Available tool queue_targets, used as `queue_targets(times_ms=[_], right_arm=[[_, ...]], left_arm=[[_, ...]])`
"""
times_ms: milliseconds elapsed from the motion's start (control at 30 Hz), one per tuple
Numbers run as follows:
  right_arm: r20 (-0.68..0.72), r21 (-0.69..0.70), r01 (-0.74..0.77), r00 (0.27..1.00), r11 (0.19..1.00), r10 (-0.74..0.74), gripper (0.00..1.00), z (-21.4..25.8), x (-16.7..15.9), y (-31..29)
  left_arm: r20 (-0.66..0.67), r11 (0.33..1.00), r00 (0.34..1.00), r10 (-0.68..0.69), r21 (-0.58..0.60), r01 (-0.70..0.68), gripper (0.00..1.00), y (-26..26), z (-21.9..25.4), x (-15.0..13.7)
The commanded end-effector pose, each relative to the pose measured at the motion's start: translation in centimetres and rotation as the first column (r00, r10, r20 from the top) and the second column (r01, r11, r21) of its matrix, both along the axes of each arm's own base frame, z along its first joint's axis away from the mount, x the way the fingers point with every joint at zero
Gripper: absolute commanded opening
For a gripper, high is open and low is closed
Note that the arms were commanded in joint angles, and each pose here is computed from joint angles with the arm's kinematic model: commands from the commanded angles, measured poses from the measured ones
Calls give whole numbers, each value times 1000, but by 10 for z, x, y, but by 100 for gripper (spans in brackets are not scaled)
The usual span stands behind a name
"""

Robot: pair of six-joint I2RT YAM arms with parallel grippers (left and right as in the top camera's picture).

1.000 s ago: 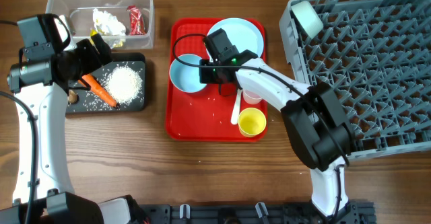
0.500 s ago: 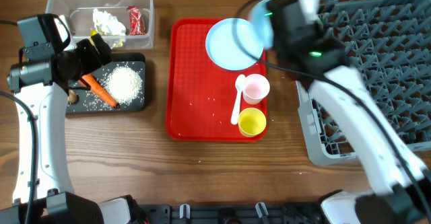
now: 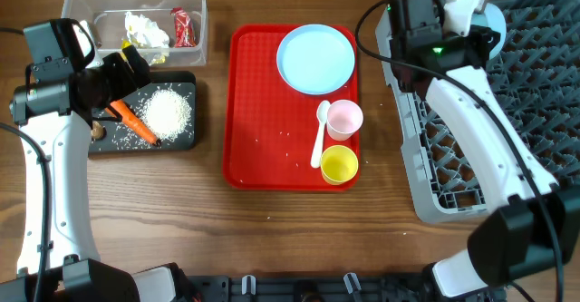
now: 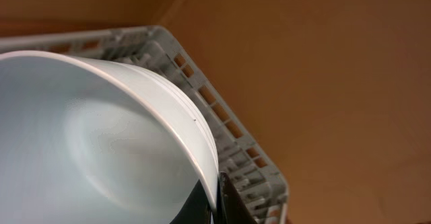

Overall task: Sort waste into correct bins and load items into the dishwasher rack
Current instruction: 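Carry the blue bowl with the right gripper and place it in the rack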

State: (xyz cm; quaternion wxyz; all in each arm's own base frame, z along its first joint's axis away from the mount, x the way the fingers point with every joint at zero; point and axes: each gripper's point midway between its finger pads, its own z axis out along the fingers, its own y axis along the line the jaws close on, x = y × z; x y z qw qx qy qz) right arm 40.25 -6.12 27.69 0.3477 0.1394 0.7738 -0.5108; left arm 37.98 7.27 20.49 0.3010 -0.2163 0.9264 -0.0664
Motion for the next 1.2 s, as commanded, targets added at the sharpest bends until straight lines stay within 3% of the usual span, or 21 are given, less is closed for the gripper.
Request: queue_targets(times_ms=[0,200,633,1167], right_arm=[[-75,-91,25,997,996,-32,4,-13,3,-1],[-206,-109,0,978,994,-22,4,-45,10,1],[-300,-107,-19,954,994,-14,4,-92,24,6],[-368,-176,-20,929,984,-47,4,-97,23,0]], left_arm=[[4,1000,1000,-3,10,3,100,3,2,1],[4,1000,1000,-3,10,3,100,3,2,1],[4,1000,1000,-3,10,3,100,3,2,1],[4,1000,1000,-3,11,3,100,3,2,1]])
